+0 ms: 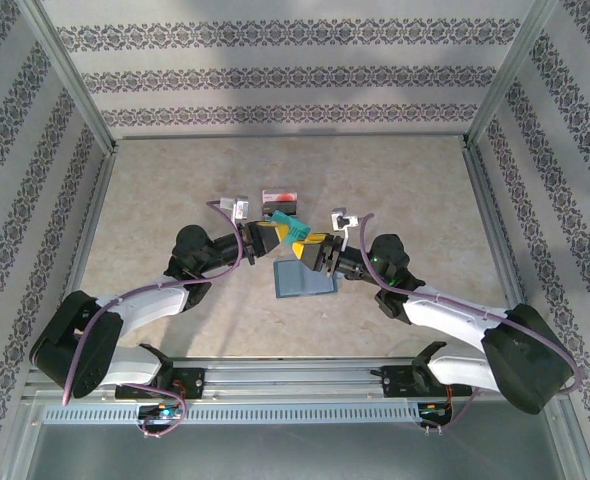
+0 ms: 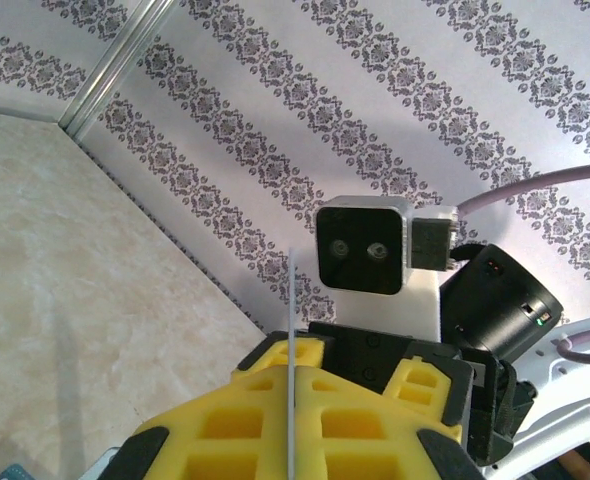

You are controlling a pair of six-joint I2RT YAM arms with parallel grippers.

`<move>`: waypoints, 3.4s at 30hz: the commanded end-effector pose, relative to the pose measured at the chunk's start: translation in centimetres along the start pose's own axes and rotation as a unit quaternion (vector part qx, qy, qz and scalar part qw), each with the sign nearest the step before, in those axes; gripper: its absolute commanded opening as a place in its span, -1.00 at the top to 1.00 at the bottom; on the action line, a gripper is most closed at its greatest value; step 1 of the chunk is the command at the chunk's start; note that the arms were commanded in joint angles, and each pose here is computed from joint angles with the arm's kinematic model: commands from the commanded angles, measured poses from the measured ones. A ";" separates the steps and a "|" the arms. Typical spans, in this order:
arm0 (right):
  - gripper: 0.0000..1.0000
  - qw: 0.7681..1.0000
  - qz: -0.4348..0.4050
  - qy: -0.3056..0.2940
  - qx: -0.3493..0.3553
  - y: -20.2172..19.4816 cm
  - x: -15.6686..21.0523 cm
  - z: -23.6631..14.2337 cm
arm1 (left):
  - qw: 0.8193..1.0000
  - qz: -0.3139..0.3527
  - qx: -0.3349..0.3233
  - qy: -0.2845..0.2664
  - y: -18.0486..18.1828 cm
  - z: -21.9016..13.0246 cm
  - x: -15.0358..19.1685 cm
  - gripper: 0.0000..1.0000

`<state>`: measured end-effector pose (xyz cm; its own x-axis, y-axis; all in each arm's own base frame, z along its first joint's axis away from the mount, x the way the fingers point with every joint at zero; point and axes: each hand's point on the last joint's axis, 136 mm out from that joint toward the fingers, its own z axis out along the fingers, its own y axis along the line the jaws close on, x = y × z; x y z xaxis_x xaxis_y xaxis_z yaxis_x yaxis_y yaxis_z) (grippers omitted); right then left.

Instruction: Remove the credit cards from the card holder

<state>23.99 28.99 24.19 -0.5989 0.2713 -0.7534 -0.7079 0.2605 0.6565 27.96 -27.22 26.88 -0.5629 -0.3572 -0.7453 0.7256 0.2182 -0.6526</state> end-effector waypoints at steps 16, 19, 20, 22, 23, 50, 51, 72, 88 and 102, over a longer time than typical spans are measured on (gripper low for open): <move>1.00 1.000 -0.029 -0.006 -0.002 1.1 -1.5 -1.0 | 0.995 0.091 -0.041 0.010 -1.2 -1.3 -2.2 -0.14; 1.00 0.999 -0.030 0.022 0.031 0.4 -0.7 -1.7 | 0.983 0.149 -0.100 0.047 -1.5 -2.2 -3.0 -0.35; 1.00 0.998 -0.032 0.035 0.036 0.4 -0.4 -1.8 | 0.976 0.170 -0.117 0.064 -1.6 -2.5 -3.2 -0.42; 1.00 0.997 -0.035 0.064 0.031 0.9 0.2 -2.0 | 0.964 0.204 -0.141 0.097 -1.8 -3.1 -3.5 -0.48; 1.00 0.996 -0.037 0.075 0.027 1.2 0.5 -2.1 | 0.958 0.218 -0.148 0.117 -2.0 -3.2 -3.6 -0.48; 0.99 0.977 -0.072 0.198 -0.028 3.8 3.8 -1.7 | 0.873 0.237 0.005 0.426 -4.2 -2.4 2.8 0.00; 0.99 0.977 -0.073 0.199 -0.029 3.9 3.8 -1.6 | 0.871 0.236 0.007 0.430 -4.1 -2.3 3.0 0.00; 0.97 0.973 -0.090 0.211 -0.043 4.3 4.4 -1.6 | 0.853 0.211 0.059 0.473 -3.6 -2.6 5.5 0.79; -0.97 0.980 -0.087 0.156 0.087 0.3 2.5 -3.1 | 0.850 0.316 -0.022 0.421 0.9 -1.6 3.1 1.00; -0.96 0.947 -0.030 0.084 0.309 -7.1 0.5 -6.4 | 0.813 0.412 -0.042 0.410 9.2 0.5 0.6 1.00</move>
<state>25.03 23.27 20.29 -0.6385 0.0439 -0.7683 -0.5316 0.6968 0.4815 32.30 -26.04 20.17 -0.1020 0.6490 -0.7539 0.9819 0.1872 0.0283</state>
